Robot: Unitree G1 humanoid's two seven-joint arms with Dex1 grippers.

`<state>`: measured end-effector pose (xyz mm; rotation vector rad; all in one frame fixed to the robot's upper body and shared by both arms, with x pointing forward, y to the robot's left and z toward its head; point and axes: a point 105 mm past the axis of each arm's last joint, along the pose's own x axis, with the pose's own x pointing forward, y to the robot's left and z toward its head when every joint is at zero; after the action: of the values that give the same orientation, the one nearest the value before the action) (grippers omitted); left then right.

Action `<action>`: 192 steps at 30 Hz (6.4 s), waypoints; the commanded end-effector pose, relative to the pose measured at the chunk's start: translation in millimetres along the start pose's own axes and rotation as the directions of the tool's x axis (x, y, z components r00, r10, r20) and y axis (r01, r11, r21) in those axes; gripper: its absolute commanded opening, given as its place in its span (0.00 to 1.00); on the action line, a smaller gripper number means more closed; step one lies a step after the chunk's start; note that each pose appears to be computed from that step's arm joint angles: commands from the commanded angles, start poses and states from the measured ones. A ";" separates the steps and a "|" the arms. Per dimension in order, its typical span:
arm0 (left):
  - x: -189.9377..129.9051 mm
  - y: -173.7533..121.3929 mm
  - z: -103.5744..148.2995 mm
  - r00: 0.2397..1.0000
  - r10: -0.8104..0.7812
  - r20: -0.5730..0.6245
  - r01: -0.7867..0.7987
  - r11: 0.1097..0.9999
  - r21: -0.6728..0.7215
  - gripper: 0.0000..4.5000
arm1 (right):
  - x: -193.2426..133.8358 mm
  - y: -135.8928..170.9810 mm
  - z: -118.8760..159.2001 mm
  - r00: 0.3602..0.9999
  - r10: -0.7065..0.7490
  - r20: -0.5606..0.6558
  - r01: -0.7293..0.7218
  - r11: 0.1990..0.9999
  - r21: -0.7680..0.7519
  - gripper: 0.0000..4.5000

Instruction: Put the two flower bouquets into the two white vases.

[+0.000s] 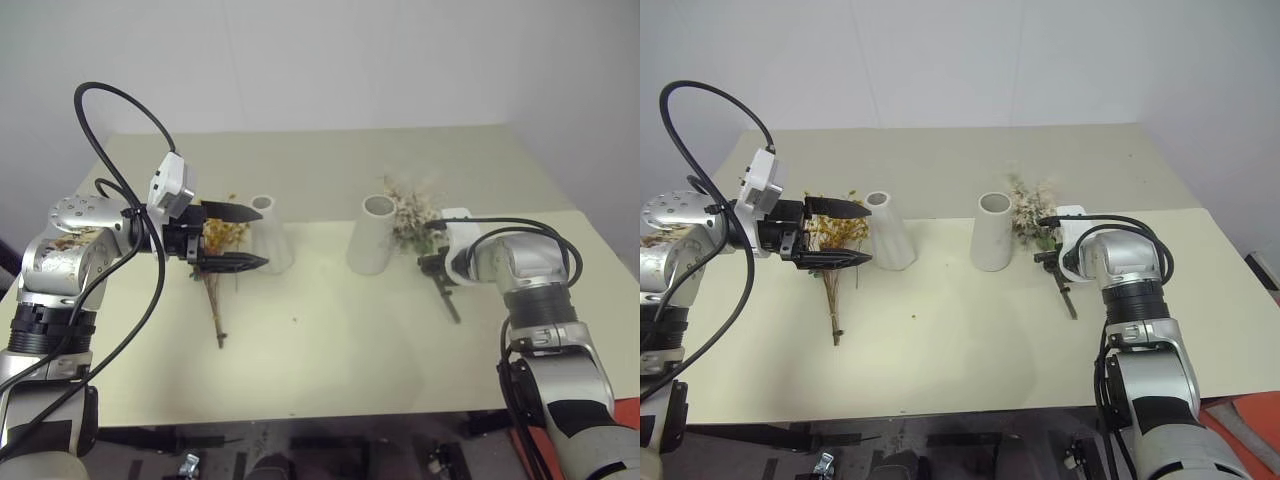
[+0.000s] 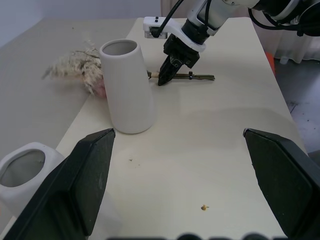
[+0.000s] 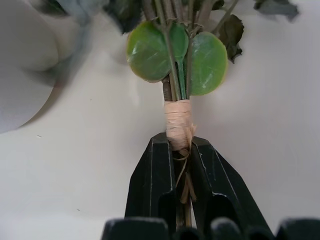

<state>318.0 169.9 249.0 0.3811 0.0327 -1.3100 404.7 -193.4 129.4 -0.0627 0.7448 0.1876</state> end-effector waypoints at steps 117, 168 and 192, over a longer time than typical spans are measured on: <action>-91.6 -48.0 -69.4 0.539 0.626 -0.564 -0.842 0.431 -0.325 1.00 | -118.2 116.7 6.2 0.321 0.915 0.243 -0.497 0.381 -0.780 1.00; -19.3 14.0 -126.5 0.334 0.445 -0.831 -0.939 0.078 -0.336 0.02 | -114.9 126.2 8.4 0.289 0.927 0.237 -0.514 0.359 -0.779 1.00; -60.1 77.5 51.2 0.392 0.899 0.197 -0.806 0.439 -0.398 0.00 | -107.9 140.9 27.8 0.299 0.878 0.373 -0.480 0.476 -0.737 1.00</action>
<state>373.2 231.3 306.6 -0.1619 -0.2105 -0.2069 320.0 -69.8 211.6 -0.1071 -0.1536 1.2708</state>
